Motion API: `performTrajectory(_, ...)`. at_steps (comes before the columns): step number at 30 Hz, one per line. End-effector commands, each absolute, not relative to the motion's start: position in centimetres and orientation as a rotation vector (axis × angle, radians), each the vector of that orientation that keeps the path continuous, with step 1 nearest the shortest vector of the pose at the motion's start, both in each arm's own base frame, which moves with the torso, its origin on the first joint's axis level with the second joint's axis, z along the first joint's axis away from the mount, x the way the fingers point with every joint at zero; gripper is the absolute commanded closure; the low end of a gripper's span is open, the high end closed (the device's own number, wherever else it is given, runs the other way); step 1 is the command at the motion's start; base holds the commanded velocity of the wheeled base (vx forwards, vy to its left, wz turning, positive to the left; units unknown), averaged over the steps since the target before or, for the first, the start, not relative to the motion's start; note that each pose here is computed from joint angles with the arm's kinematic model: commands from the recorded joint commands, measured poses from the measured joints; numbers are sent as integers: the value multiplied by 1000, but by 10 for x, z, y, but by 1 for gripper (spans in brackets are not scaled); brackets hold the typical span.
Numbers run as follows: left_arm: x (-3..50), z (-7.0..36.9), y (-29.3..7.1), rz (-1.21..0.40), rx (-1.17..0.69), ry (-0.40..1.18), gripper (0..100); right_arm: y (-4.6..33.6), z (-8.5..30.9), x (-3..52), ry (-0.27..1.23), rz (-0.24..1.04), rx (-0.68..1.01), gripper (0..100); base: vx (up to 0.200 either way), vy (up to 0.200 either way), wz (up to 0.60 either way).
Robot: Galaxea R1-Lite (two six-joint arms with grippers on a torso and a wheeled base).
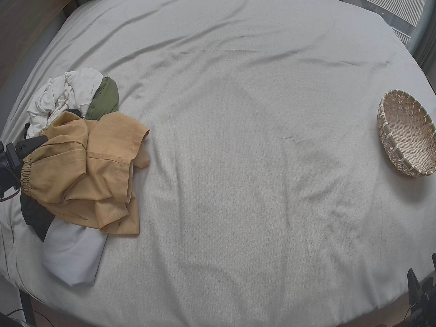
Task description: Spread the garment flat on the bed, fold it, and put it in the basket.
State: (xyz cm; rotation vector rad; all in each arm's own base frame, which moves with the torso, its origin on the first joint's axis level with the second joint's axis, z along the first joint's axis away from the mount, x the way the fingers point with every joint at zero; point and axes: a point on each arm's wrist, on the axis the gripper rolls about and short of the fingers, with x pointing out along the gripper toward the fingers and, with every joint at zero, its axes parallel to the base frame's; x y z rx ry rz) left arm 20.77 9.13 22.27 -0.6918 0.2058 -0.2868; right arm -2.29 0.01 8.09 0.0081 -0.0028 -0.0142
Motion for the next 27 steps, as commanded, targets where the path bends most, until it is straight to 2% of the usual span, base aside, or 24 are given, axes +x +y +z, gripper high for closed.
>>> performTrajectory(1, 209, 233, 77, -359, -696, 167, 0, 0, 76, -22, 8, -14, 9, 0, 0, 0, 0)
performTrajectory(10, 209, 229, 72, -363, -693, 176, 0, 0, 76, -22, 8, -14, 8, 0, 0, 0, 0)
performTrajectory(18, 208, 218, 74, -354, -604, 184, 0, 0, 76, -22, 8, -15, 8, 0, 0, 0, 0)
performTrajectory(19, 208, 217, 74, -355, -595, 186, 100, 0, 76, -22, 8, -15, 8, 0, 0, 0, 0)
performTrajectory(27, 206, 214, 73, -363, -576, 191, 100, 0, 76, -22, 9, -15, 9, 0, 0, 0, 0)
